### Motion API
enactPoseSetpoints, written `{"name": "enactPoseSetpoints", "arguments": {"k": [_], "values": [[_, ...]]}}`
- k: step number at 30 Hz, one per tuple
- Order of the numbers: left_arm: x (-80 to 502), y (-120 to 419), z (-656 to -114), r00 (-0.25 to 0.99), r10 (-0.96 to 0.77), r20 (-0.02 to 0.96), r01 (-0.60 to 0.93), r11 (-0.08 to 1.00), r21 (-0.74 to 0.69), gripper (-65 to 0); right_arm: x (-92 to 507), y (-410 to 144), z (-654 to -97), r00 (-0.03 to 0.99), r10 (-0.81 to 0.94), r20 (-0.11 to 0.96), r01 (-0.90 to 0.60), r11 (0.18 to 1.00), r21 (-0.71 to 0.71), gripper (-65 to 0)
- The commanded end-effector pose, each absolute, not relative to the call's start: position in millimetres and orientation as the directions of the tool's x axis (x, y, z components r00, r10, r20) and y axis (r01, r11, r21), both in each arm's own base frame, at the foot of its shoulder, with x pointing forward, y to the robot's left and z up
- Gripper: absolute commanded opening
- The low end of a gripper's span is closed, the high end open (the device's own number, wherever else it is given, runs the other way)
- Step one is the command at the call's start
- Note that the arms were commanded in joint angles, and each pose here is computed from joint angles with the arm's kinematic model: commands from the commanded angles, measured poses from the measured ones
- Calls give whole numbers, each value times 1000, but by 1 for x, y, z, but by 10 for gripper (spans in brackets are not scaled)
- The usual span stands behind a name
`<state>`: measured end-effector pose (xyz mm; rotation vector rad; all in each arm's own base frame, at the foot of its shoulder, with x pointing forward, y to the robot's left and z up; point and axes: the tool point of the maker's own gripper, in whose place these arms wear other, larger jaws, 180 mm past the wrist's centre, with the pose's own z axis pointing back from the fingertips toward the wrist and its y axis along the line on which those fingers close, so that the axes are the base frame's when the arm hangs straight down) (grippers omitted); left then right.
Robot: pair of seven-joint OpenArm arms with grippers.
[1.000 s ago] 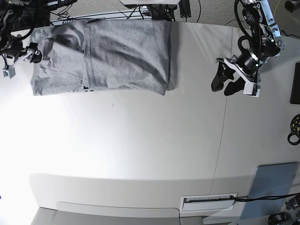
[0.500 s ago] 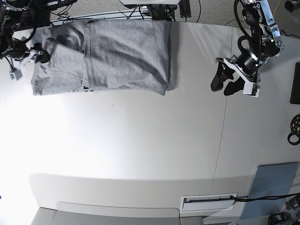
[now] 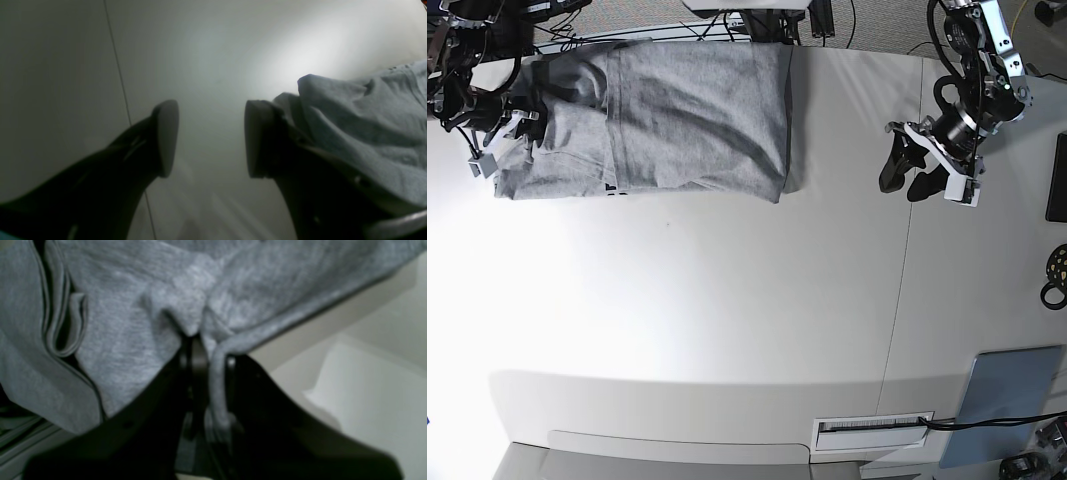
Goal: Fold the T-shirt properly
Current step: 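Grasp the edge of the folded shirt with the right gripper, then lift and flip the folded shirt over with both grippers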
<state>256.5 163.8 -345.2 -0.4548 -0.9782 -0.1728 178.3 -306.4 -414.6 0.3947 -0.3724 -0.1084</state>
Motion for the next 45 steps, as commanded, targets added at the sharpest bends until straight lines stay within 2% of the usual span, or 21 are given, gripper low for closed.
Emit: {"name": "enactPoseSetpoints", "arguments": {"k": [1,5,8,17,26,34,40,45], "values": [[262,164,-334,515,61,855,358,891,-280,-324,177,-317,-412,932,-146,332,28,942,334,-633],[261,169,-339,532,35,846,344,904,-253,-324,203,-325,-373,882,-66,467,-44,974,221,-633],[260,170,-341,536,26,844,342,907,-246,-324,219,-311,-341,838,3,545,-104,983,155,-633],[261,171,-341,539,34,842,330,911,-248,-324,234,-203,-287,676,127,726,-293,950,106,-634],[261,177,-346,561,44,826,292,924,-247,-324,220,-75,-299,648,255,718,-518,839,170,-634],[260,177,-347,565,42,824,292,924,-247,-324,181,3,-316,613,395,685,-669,720,184,-634],[260,178,-348,569,37,821,291,925,-243,-324,153,32,-322,576,472,667,-742,645,183,-634],[241,177,-368,667,-30,744,304,923,-235,-341,166,18,-326,563,495,661,-713,695,87,-634]]}}
